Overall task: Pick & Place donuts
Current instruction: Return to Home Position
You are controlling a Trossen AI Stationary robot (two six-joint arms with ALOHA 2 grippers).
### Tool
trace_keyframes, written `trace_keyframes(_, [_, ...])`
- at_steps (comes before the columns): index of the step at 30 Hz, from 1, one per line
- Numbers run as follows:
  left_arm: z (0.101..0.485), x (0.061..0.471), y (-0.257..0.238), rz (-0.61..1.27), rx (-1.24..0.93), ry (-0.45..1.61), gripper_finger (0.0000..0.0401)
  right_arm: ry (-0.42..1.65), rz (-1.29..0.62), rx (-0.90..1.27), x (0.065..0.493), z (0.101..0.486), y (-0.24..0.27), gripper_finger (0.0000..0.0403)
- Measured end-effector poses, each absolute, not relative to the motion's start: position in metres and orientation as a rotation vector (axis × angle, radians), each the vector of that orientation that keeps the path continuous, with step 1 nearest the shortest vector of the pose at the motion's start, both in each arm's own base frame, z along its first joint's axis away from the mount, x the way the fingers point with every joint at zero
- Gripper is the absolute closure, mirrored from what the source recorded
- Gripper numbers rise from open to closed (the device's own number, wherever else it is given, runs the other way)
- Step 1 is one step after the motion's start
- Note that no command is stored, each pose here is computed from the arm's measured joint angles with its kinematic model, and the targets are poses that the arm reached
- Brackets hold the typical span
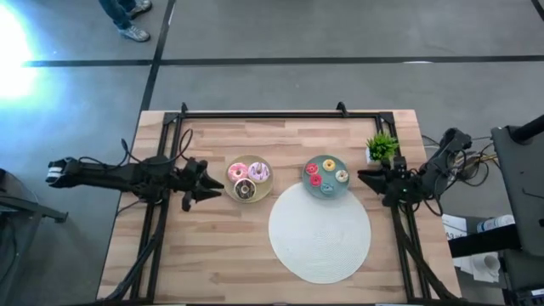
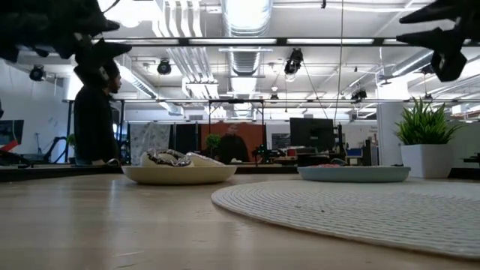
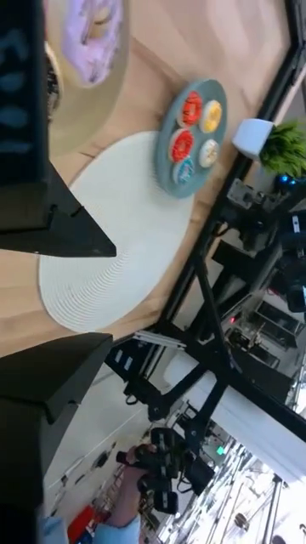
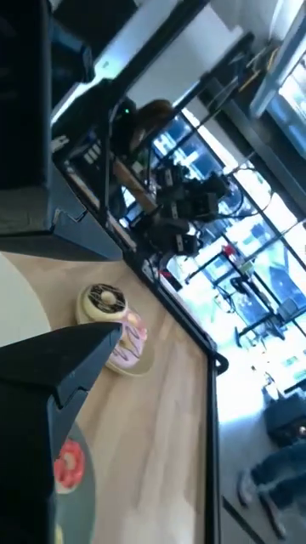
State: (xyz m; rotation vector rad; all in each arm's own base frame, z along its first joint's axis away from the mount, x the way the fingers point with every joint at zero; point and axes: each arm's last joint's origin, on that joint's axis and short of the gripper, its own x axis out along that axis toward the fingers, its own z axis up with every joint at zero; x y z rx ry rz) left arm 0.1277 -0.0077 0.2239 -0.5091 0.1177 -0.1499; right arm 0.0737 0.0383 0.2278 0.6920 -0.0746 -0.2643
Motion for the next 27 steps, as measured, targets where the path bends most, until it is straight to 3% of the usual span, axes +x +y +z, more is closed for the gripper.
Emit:
trace_keyframes(14, [0.169,0.112,-0.005,-0.092,-0.561,0.072,0.0273,-0.041,-0.213,0.681,0.072,0.180,0.038,0.0284])
trace_keyframes(27, [0.168,0.105,0.001,-0.024,-0.462,0.007,0.0273,0.003,-0.226,0.621,0.077,0.170,0.043,0.0284])
